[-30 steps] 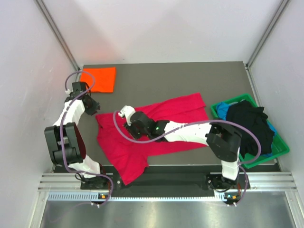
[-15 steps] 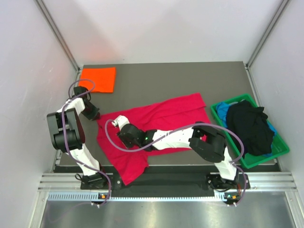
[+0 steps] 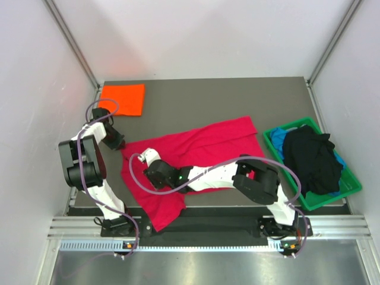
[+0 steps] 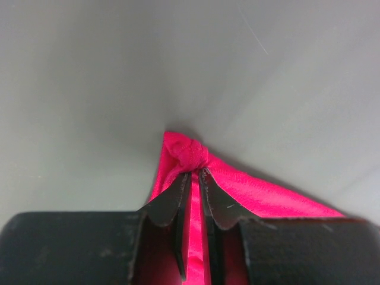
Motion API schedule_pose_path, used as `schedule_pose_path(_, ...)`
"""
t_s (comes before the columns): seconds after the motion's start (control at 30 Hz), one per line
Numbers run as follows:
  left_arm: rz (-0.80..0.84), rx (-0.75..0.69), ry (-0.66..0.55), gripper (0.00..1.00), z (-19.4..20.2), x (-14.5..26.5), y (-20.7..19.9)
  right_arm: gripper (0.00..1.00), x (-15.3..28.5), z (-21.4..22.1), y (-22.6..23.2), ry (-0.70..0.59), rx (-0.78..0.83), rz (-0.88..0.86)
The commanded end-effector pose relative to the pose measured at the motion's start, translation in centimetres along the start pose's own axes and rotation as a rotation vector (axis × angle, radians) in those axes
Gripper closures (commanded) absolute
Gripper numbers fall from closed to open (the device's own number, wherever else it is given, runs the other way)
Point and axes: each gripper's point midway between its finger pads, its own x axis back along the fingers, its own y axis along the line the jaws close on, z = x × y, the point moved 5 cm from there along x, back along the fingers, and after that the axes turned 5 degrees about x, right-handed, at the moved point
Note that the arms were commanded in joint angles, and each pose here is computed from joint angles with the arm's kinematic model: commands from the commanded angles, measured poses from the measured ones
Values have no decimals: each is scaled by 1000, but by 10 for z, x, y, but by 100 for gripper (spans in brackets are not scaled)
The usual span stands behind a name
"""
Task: Fold and stack the t-shirts
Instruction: Fold the tshirt
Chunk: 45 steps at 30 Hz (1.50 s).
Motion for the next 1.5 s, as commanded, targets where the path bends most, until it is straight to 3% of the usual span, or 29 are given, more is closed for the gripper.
schedule_pose_path(0.0,3,-5,-28,84,-7,-10,1,60,-8,-7,11,-26,-9,27)
schedule_pose_path(0.2,-1,-3,-25,84,-7,-12,1,65,-15,-5,7,-29,9,86)
schedule_pose_path(0.33,-7,2,-22,83,-6,-13,3,85,-14,2,2,5,34,107)
schedule_pose_path(0.43,-14,2,-30,83,-7,-14,3,92,-6,-5,3,10,49,100)
schedule_pose_path(0.8,-26,10,-17,82,-4,-20,7,98,18,-23,24,29,-5,-65)
schedule_pose_path(1.03,-36,7,-11,82,-2,-23,9,97,6,-18,35,24,-158,-77)
schedule_pose_path(1.23,-37,1,-12,81,-3,-22,7,90,9,-26,34,8,-206,-54)
schedule_pose_path(1.3,-34,2,-13,81,-5,-22,6,83,15,-30,32,1,-205,-60)
schedule_pose_path(1.33,-33,2,-15,81,-5,-23,6,72,24,-39,32,-14,-209,-69)
schedule_pose_path(1.37,-34,2,-13,80,-5,-24,6,68,30,-42,27,-13,-209,-70)
schedule_pose_path(1.47,-44,1,-4,78,-5,-24,7,63,52,-46,0,-16,-248,-61)
